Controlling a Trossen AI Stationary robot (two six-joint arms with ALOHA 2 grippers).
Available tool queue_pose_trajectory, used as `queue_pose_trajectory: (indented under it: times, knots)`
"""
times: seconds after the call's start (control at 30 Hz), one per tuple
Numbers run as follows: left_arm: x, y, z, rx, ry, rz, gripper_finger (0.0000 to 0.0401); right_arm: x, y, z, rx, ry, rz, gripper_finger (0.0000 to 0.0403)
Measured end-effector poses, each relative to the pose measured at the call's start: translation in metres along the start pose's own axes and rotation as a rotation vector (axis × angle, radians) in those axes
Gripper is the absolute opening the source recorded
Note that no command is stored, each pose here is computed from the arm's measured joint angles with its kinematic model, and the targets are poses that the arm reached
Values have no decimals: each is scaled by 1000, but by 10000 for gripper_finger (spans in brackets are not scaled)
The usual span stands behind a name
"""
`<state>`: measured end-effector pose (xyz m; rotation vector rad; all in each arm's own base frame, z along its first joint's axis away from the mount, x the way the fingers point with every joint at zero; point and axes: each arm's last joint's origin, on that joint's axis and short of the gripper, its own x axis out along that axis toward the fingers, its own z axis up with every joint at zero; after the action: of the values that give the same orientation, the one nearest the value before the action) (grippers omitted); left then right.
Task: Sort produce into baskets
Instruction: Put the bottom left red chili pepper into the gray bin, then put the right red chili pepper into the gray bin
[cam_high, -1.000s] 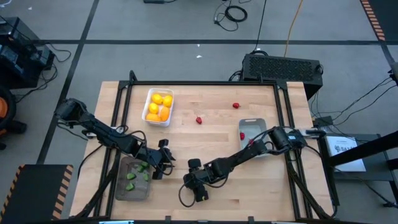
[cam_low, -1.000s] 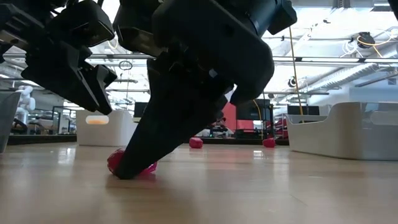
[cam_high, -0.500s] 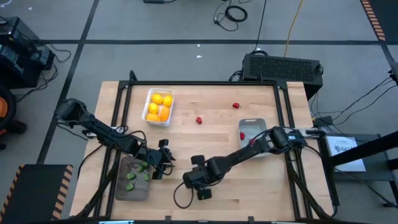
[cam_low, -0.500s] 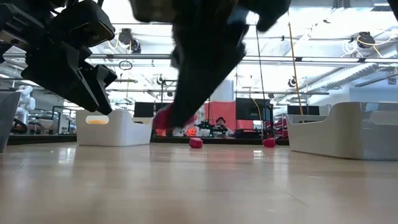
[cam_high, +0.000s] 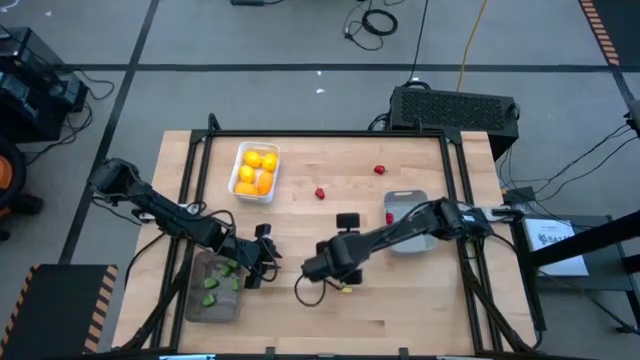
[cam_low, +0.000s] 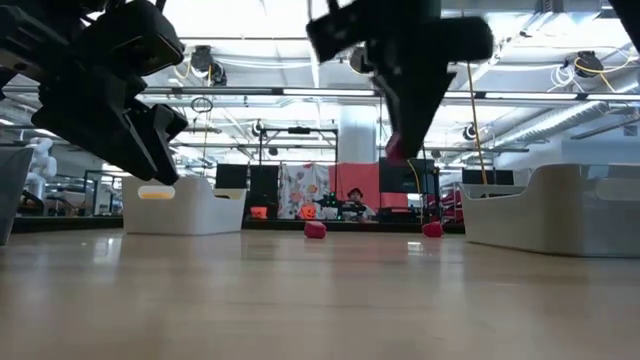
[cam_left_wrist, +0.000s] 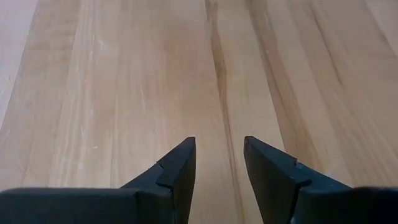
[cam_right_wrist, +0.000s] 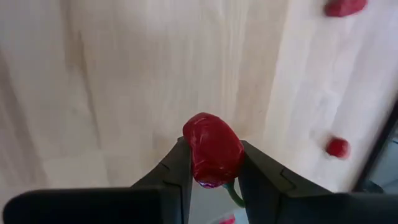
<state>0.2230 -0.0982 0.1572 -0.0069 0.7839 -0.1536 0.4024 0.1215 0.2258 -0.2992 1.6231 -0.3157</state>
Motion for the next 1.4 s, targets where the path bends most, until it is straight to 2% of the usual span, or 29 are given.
queue_pose_trajectory:
  times: [0.17, 0.3, 0.37, 0.53, 0.63, 0.73, 0.87, 1.03, 1.13, 1.27, 1.4]
  knots:
    - [0, -1, -2, 7, 14, -4, 144, 7, -26, -12, 22, 24, -67, 91]
    - [-1, -2, -4, 15, 36, -3, 144, 16, -48, -35, 85, 85, -87, 91]
    - [-1, -3, -5, 20, 41, -5, 144, 21, -57, -56, 133, 127, -90, 91]
    - [-1, -4, -6, 23, 44, -5, 144, 29, -78, -113, 376, 177, -108, 98]
    - [-1, -3, -5, 25, 31, 12, 144, 32, -84, -136, 548, 126, -97, 112]
    - [-1, -3, -3, 23, 13, 22, 144, 34, -84, -151, 649, 63, -34, 135]
    - [-1, -3, -2, 24, 3, 22, 144, 36, -85, -162, 724, 67, 29, 172]
    - [-1, -3, -3, 76, 11, 14, 144, 37, -87, -167, 729, 103, 21, 212]
    - [-1, -3, -3, 126, 7, 27, 144, 38, -93, -164, 752, 63, -18, 227]
    - [-1, -2, 3, 193, -48, 82, 144, 33, -114, -155, 801, 5, -28, 235]
    - [-1, 2, 10, 303, -112, 102, 144, 31, -148, -144, 875, -54, -9, 235]
